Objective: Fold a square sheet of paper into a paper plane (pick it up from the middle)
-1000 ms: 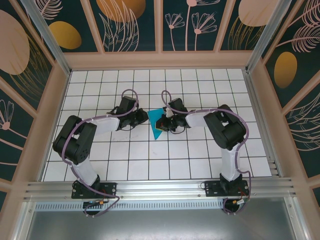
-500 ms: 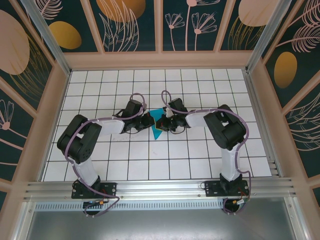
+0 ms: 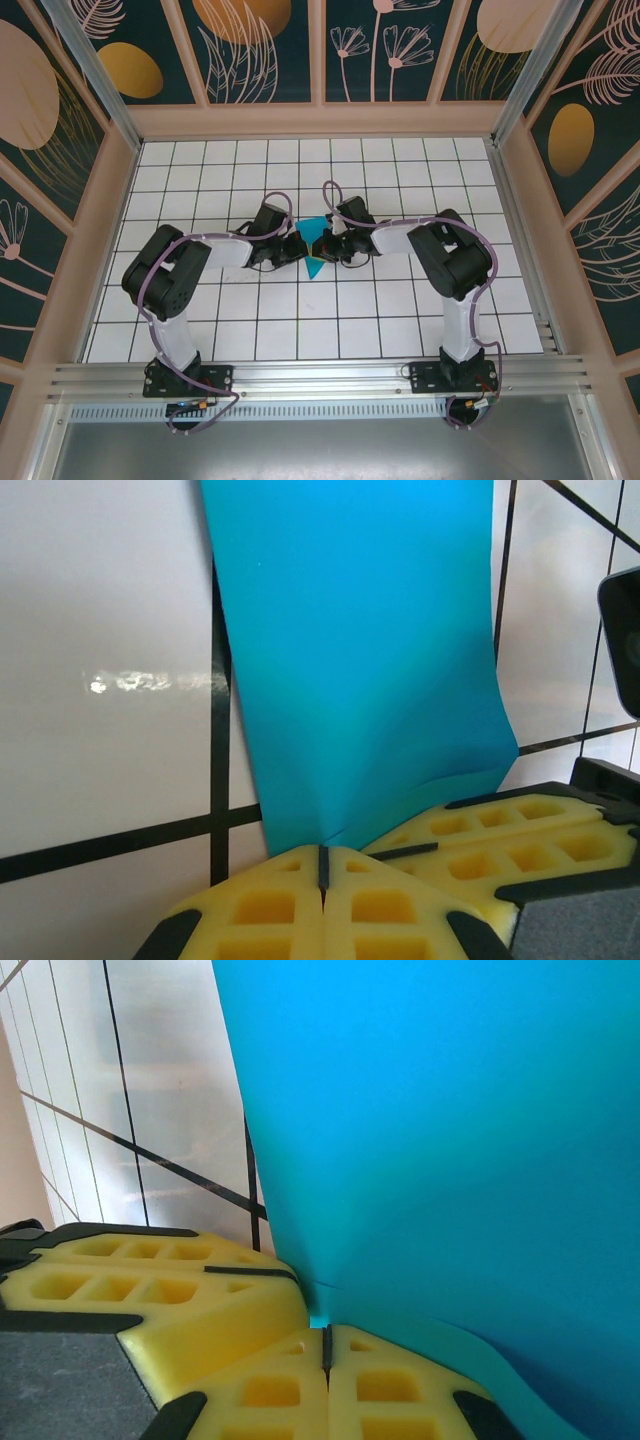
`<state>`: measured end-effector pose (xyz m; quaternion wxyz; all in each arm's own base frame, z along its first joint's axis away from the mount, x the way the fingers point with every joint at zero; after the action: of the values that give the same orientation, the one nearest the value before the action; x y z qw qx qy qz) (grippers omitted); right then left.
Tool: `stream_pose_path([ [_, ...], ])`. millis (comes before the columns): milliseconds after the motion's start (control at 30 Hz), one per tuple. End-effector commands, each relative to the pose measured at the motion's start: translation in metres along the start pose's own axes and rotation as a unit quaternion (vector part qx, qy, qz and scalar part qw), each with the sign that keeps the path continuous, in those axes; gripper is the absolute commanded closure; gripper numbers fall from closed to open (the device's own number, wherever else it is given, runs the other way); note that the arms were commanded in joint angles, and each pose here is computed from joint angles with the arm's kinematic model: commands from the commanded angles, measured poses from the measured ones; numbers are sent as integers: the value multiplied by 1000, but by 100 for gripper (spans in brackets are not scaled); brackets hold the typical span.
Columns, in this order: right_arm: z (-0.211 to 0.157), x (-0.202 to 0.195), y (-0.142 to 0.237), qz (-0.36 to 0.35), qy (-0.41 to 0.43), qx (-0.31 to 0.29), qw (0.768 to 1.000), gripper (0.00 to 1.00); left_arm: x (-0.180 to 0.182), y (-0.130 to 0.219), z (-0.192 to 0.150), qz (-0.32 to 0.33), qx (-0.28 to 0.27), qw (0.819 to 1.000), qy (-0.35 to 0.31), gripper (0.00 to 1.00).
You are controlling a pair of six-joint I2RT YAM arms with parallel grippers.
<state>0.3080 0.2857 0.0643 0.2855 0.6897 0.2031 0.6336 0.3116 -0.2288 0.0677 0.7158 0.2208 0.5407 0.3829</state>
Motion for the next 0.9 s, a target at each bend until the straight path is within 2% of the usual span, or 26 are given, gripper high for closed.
stream_pose_path([
  [0,-7,-31,-7,-56,-30,6,998,100,2,-4,0,16,7,1000,0,100],
  [167,-6,-24,-3,-40,-22,6,999,100,6,-7,-2,28,13,1000,0,100],
  [467,-15,12,28,48,39,7,998,98,27,-10,-23,79,41,996,10,100],
  [667,-38,8,28,55,45,37,997,97,31,-8,-29,84,40,996,14,100],
  [867,-45,7,19,52,49,54,996,97,33,-7,-29,91,34,995,18,100],
])
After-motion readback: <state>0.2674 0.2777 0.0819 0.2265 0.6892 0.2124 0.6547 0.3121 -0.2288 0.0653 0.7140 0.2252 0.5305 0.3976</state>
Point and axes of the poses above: each hand's point on the last joint's axis, 136 mm out from that joint toward the fingers, its own y axis back along the fingers, its own x axis along the line the jaws close on, z = x × y, the point moved 7 cm from there along y, back along the fingers, and after that the axes turned 11 degrees about -y, right-handed, at the moved point
